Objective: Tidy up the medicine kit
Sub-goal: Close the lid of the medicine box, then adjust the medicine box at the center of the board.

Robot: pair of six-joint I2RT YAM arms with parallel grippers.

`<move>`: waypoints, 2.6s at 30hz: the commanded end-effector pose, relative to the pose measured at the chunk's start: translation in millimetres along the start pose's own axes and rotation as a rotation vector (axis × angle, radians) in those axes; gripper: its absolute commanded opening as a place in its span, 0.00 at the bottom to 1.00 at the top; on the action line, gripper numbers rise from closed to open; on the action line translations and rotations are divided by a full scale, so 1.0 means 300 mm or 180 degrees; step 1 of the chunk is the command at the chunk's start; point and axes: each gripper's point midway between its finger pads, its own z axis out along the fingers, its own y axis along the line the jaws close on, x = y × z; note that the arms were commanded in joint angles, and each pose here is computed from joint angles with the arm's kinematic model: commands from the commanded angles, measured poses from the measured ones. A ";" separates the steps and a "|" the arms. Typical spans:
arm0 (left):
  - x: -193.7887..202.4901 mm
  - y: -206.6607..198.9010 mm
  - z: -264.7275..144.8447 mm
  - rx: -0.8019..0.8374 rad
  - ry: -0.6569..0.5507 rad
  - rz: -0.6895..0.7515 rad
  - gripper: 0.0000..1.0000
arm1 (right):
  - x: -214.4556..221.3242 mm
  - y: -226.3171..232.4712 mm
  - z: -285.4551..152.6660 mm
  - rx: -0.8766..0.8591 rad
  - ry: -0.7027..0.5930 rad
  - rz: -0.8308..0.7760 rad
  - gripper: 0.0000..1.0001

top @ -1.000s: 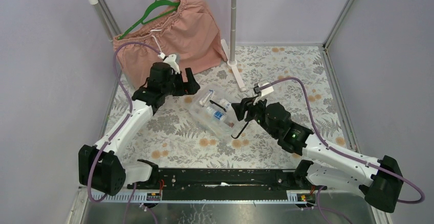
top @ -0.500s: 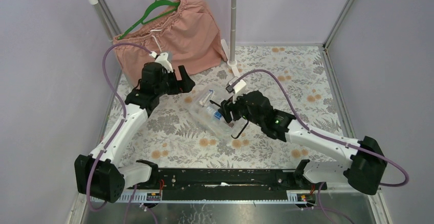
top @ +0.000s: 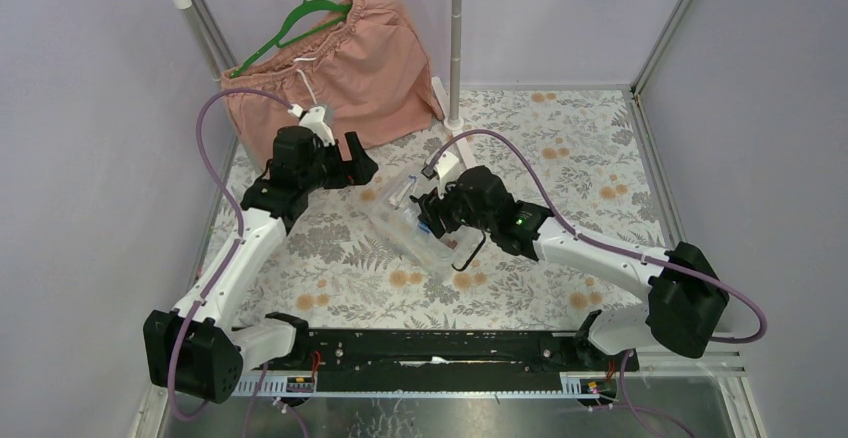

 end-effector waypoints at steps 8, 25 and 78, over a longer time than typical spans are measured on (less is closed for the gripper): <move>0.036 0.014 0.053 0.0164 0.0075 -0.0073 0.98 | -0.131 -0.014 -0.078 0.0102 -0.0383 0.0161 0.66; 0.085 -0.042 0.131 0.0664 0.0309 -0.0386 0.98 | -0.092 -0.066 -0.266 0.0243 -0.0731 0.0626 0.67; 0.392 -0.259 -0.014 0.1214 0.0738 -0.0711 0.93 | 0.254 -0.374 -0.369 0.1961 0.0227 0.2255 0.64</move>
